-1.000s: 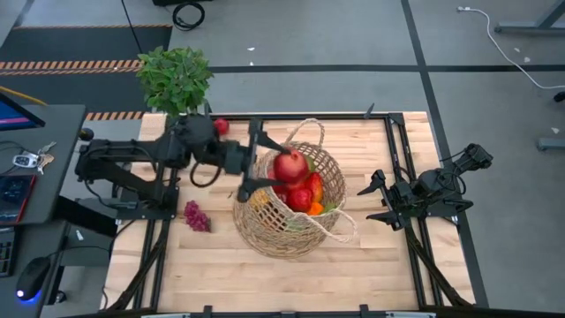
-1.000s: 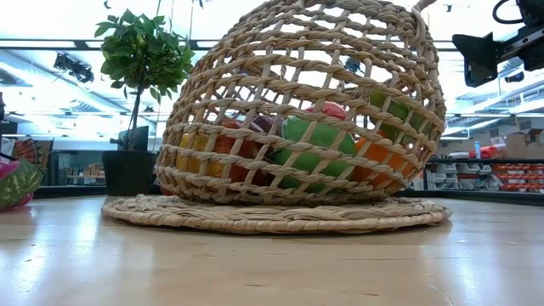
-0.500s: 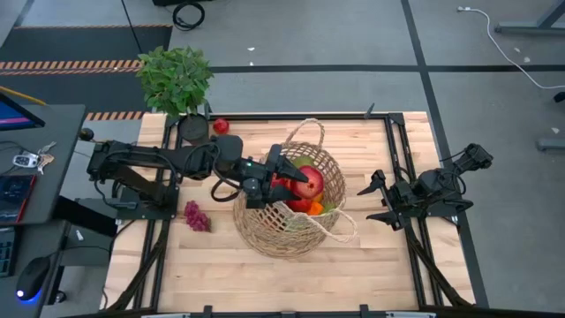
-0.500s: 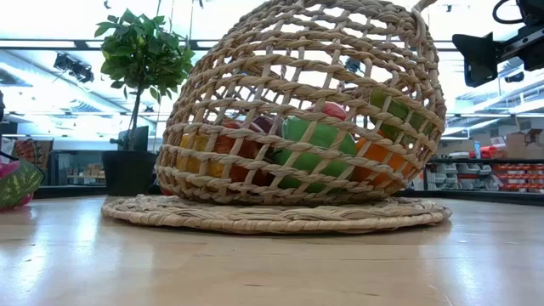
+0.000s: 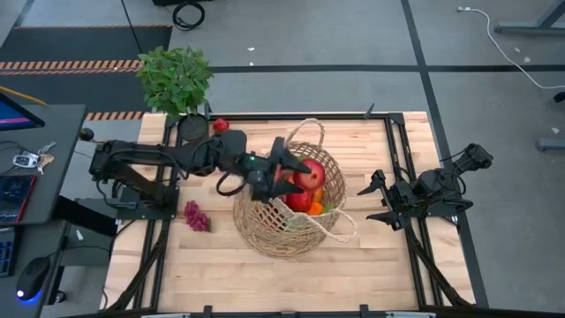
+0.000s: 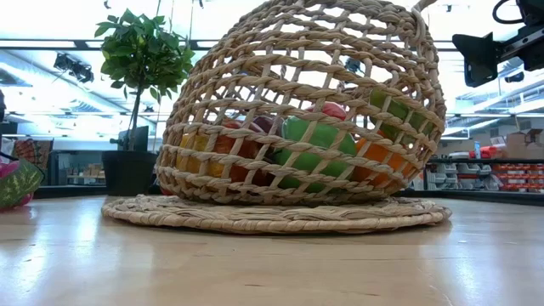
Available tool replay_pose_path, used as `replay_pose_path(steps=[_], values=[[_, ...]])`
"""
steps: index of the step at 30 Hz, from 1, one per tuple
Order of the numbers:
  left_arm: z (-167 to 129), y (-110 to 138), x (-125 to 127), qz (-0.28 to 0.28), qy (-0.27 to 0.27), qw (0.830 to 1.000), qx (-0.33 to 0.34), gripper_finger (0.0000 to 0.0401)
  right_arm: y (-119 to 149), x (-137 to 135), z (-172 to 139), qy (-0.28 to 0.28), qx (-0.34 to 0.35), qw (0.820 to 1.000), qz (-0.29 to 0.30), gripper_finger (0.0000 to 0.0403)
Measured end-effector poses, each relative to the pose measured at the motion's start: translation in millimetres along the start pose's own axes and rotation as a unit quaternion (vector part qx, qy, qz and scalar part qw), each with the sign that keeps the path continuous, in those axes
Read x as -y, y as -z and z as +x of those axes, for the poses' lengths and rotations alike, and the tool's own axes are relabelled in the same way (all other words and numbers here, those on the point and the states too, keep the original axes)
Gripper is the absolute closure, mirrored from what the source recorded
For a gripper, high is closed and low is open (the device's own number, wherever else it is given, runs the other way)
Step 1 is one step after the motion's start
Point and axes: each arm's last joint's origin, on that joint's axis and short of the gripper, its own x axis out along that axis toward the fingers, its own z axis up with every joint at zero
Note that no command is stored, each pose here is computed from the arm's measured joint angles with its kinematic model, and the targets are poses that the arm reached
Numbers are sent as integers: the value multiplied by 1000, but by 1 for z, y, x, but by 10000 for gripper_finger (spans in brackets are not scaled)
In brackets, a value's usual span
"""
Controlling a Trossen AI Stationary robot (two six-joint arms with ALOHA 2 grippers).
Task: Build produce basket
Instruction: Put the red pomegranate into the brown basket
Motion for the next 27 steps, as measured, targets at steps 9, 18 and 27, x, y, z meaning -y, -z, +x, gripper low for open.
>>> replay_pose_path(steps=[9, 18, 27], values=[[18, 29, 15, -419, 7, 907, -45, 71, 0, 0, 0, 0, 1, 1000, 0, 53], [23, 40, 5, -566, -140, 810, -65, 71, 0, 0, 0, 0, 0, 1000, 0, 53], [27, 53, 11, -594, -135, 789, -85, 71, 0, 0, 0, 0, 0, 1000, 0, 53]])
